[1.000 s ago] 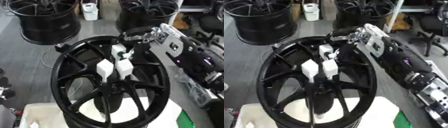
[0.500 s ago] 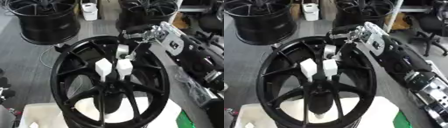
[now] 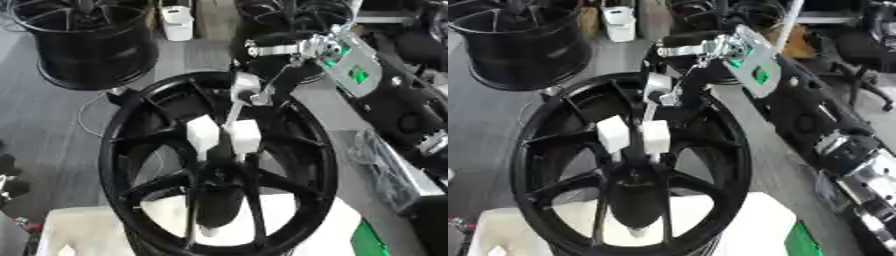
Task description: Pull the pin out of the wheel hub.
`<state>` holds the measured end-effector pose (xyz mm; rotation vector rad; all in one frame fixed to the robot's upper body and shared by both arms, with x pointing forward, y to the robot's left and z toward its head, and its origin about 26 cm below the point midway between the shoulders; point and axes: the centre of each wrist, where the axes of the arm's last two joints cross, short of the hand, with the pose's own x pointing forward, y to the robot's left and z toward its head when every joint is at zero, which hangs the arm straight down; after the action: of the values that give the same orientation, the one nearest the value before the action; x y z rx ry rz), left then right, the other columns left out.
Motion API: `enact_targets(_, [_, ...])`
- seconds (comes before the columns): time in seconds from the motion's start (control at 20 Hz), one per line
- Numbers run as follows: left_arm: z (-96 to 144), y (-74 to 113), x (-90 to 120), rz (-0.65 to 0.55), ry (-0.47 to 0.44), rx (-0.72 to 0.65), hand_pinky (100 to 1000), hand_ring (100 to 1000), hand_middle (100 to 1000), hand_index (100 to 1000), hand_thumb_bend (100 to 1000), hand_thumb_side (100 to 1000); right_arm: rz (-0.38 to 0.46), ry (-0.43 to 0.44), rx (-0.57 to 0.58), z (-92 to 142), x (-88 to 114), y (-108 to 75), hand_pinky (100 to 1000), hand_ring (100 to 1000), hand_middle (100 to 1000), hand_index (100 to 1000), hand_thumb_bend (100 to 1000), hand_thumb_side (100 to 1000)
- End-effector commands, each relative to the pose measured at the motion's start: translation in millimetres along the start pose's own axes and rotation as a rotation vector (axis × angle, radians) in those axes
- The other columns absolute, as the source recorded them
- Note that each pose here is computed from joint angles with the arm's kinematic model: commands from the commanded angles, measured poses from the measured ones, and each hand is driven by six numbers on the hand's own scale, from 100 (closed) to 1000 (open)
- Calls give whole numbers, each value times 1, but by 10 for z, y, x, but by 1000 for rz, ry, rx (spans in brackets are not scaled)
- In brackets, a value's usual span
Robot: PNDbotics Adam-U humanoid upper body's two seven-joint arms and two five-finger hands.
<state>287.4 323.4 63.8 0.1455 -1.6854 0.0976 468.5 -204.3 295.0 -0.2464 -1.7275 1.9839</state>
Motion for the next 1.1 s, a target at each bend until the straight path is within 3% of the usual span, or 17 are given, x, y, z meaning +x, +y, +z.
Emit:
enact_targets(0.05, [-6, 87, 90, -32, -25, 15, 661, 533, 578, 705, 586, 541, 127, -25, 16, 507, -7, -418, 699, 541, 308, 694, 100, 100])
enact_targets(0.15, [7, 113, 81, -37, -20, 27, 661, 533, 578, 705, 586, 541, 100, 37, -73, 824, -61, -510, 697, 535, 305, 693, 100, 100])
enact_targets(0.3, [30, 157, 65, -39, -14, 53, 661, 533, 578, 704, 586, 541, 23, 133, -190, 1293, -197, -492, 694, 527, 303, 692, 100, 100])
enact_targets(0.45, [51, 194, 53, -36, -11, 83, 661, 532, 578, 704, 586, 541, -102, 265, -301, 1837, -417, -309, 682, 514, 298, 688, 100, 100])
enact_targets(0.7, [68, 229, 51, -23, -18, 124, 660, 532, 578, 704, 586, 540, -341, 540, -517, 2902, -683, 151, 661, 496, 291, 677, 100, 100])
enact_targets(0.75, [74, 239, 48, -21, -18, 134, 660, 531, 578, 704, 586, 540, -397, 583, -562, 3048, -724, 285, 659, 501, 319, 674, 100, 265])
enact_targets(0.85, [85, 270, 47, -20, -19, 158, 660, 531, 578, 704, 585, 540, -504, 663, -643, 3275, -795, 577, 669, 524, 377, 699, 100, 318])
enact_targets(0.95, [74, 277, 68, -18, -29, 169, 660, 531, 578, 704, 586, 540, -612, 754, -692, 3390, -872, 950, 715, 632, 625, 815, 100, 491])
enact_targets(1.0, [62, 270, 83, -16, -35, 168, 660, 531, 578, 704, 586, 540, -676, 803, -711, 3411, -912, 1190, 738, 689, 742, 853, 100, 696])
enact_targets(1.1, [44, 250, 102, -13, -44, 160, 660, 531, 578, 704, 586, 540, -801, 897, -737, 3422, -957, 1676, 767, 748, 834, 884, 100, 895])
